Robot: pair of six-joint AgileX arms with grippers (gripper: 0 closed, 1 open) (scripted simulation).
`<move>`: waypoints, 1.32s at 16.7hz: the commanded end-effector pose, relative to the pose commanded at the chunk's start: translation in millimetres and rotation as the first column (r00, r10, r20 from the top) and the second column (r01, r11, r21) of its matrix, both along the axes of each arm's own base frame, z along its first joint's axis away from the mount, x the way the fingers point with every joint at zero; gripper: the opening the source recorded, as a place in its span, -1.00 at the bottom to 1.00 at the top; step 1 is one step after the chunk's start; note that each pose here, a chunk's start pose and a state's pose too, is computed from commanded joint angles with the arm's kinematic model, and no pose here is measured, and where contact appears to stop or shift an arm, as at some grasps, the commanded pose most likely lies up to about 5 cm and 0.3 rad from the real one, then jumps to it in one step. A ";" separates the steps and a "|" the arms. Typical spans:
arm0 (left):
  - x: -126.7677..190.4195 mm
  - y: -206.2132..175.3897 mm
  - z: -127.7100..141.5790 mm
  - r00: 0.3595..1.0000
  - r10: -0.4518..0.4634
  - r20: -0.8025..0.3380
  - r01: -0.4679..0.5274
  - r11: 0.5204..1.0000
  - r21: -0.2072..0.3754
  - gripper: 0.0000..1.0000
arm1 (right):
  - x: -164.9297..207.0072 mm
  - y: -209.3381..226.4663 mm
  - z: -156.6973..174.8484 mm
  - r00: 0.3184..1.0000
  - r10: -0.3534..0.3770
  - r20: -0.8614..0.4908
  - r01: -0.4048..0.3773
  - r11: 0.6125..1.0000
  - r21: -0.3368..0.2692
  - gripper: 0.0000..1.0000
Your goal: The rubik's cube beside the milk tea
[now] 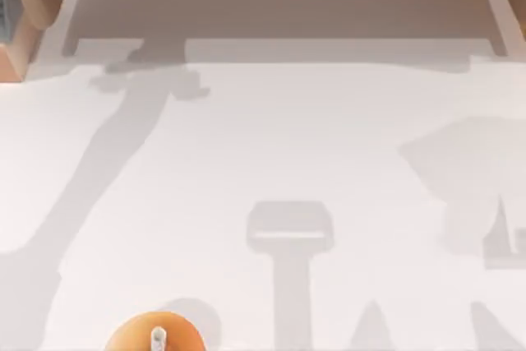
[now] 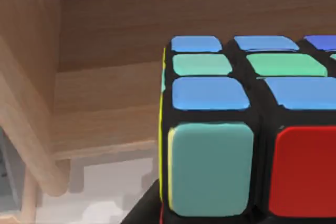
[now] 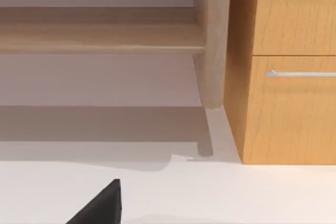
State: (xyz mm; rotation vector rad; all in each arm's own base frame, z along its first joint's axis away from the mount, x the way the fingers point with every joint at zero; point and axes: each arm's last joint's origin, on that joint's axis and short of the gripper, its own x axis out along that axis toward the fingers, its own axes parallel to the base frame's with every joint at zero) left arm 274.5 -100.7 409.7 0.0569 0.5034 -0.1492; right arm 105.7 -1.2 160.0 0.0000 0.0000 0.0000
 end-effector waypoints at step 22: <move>-159.0 65.1 -214.5 0.489 0.150 -0.859 -0.074 0.989 0.130 -1.00 | 0.0 0.0 0.0 1.000 0.000 0.000 0.000 1.000 0.000 1.00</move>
